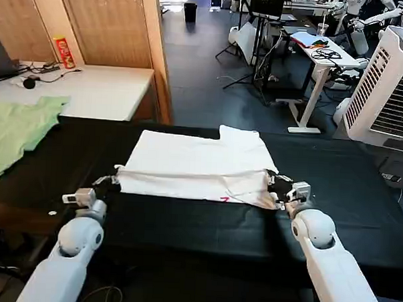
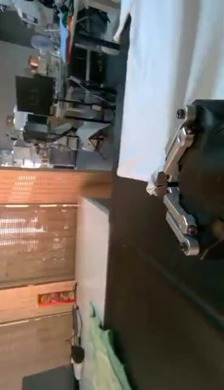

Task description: Fold and organize the clothes.

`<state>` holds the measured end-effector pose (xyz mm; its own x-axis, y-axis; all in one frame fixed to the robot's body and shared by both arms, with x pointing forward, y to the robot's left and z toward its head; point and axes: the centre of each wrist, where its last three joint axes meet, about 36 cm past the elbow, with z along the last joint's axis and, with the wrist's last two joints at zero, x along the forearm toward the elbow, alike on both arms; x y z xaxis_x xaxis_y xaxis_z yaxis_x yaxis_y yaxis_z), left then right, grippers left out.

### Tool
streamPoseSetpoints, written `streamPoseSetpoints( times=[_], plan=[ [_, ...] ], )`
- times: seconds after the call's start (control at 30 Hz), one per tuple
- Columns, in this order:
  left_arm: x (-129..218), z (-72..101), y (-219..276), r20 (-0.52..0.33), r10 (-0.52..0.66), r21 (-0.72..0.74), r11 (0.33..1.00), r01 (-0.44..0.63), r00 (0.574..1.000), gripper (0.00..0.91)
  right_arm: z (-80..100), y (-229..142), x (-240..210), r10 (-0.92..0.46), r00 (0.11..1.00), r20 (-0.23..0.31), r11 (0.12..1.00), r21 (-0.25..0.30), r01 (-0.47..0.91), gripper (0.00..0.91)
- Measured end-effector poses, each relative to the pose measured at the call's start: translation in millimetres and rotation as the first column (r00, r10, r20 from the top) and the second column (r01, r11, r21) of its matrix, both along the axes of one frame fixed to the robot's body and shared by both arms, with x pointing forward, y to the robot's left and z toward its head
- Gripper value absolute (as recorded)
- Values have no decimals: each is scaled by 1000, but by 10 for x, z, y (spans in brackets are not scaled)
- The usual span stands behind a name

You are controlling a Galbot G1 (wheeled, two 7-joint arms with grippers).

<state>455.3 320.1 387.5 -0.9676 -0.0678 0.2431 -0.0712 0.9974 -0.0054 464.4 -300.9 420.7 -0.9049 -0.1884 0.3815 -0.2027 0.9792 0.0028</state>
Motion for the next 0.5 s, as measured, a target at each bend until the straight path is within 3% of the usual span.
streamPoseSetpoints(
  times=[0.2, 0.5],
  plan=[
    [-94, 14, 34, -11, -2, 6, 1000, 2, 1000, 878, 62, 58, -451, 12, 1000, 1, 1000, -18, -12, 878],
    [-265, -63, 134, -59, -11, -35, 999, 9, 998, 878, 1, 127, -786, 19, 1000, -22, 999, -33, -20, 878]
  ],
)
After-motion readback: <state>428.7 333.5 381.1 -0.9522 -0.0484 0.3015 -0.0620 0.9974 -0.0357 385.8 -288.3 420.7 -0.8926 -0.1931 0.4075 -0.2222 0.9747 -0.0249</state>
